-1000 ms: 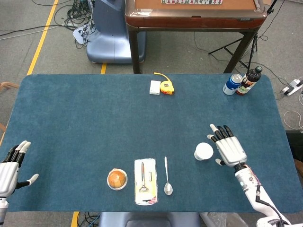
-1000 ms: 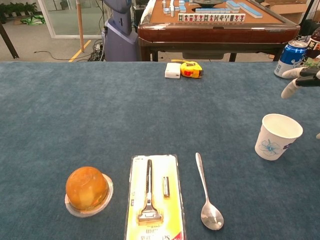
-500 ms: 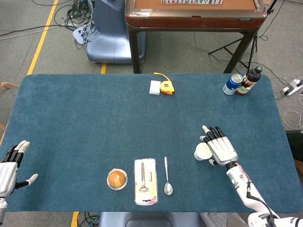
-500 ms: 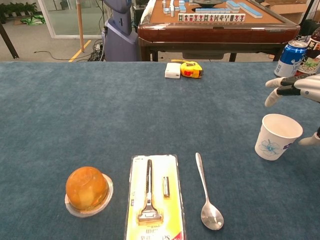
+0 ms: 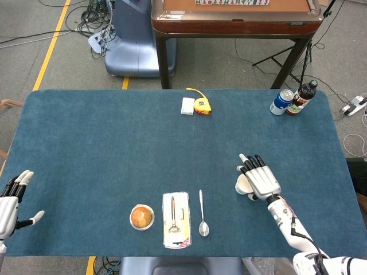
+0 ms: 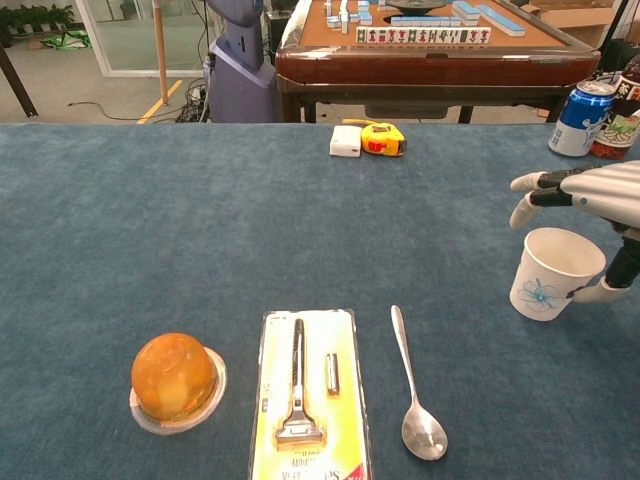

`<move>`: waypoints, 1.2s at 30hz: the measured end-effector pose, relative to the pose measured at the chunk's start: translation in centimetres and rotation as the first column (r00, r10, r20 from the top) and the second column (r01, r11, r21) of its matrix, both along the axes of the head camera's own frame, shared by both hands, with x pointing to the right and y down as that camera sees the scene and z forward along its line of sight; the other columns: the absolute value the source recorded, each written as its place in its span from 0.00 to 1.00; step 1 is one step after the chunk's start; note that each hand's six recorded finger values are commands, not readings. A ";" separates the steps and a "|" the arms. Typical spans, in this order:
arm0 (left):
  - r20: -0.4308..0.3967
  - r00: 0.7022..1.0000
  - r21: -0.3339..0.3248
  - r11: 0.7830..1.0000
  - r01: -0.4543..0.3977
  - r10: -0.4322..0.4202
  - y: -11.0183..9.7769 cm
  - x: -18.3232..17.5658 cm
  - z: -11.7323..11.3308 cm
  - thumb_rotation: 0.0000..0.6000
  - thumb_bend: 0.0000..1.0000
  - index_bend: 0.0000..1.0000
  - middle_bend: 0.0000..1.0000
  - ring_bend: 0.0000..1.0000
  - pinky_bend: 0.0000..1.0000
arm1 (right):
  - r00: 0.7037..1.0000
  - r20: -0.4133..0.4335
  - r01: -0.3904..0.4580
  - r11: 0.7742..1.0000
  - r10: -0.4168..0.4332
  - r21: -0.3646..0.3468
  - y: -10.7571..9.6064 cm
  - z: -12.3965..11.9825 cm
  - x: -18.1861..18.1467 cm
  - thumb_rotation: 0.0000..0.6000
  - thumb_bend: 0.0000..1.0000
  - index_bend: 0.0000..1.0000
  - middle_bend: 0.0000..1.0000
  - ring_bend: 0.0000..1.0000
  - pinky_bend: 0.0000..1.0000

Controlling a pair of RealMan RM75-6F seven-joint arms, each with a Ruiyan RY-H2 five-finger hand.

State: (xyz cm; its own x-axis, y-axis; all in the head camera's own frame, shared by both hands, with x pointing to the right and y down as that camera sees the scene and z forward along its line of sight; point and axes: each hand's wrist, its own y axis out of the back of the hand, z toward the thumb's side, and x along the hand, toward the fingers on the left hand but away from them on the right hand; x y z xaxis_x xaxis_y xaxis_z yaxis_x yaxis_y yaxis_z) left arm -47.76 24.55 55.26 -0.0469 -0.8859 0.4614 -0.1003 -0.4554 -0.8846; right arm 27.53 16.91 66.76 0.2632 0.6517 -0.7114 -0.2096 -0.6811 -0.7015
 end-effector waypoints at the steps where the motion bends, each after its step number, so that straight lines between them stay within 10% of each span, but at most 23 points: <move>1: 0.000 1.000 0.000 1.000 0.000 0.000 0.0 0.0 0.0 1.00 0.13 0.07 0.10 0.09 0.41 | 1.000 0.001 -0.001 1.000 0.001 0.000 0.0 0.0 0.0 1.00 0.00 0.29 0.00 0.00 0.04; 21: 0.001 1.000 -0.012 1.000 -0.005 0.005 0.2 0.2 0.1 1.00 0.13 0.07 0.10 0.09 0.41 | 0.982 0.138 -0.126 0.992 0.129 -0.027 -0.2 -0.3 1.0 1.00 0.00 0.46 0.04 0.00 0.03; 36: 0.009 1.000 -0.022 1.000 -0.008 0.008 0.3 0.2 0.4 1.00 0.13 0.07 0.10 0.09 0.41 | 0.839 0.412 -0.317 0.934 0.356 -0.163 -0.2 0.9 4.0 1.00 0.00 0.49 0.06 0.00 0.00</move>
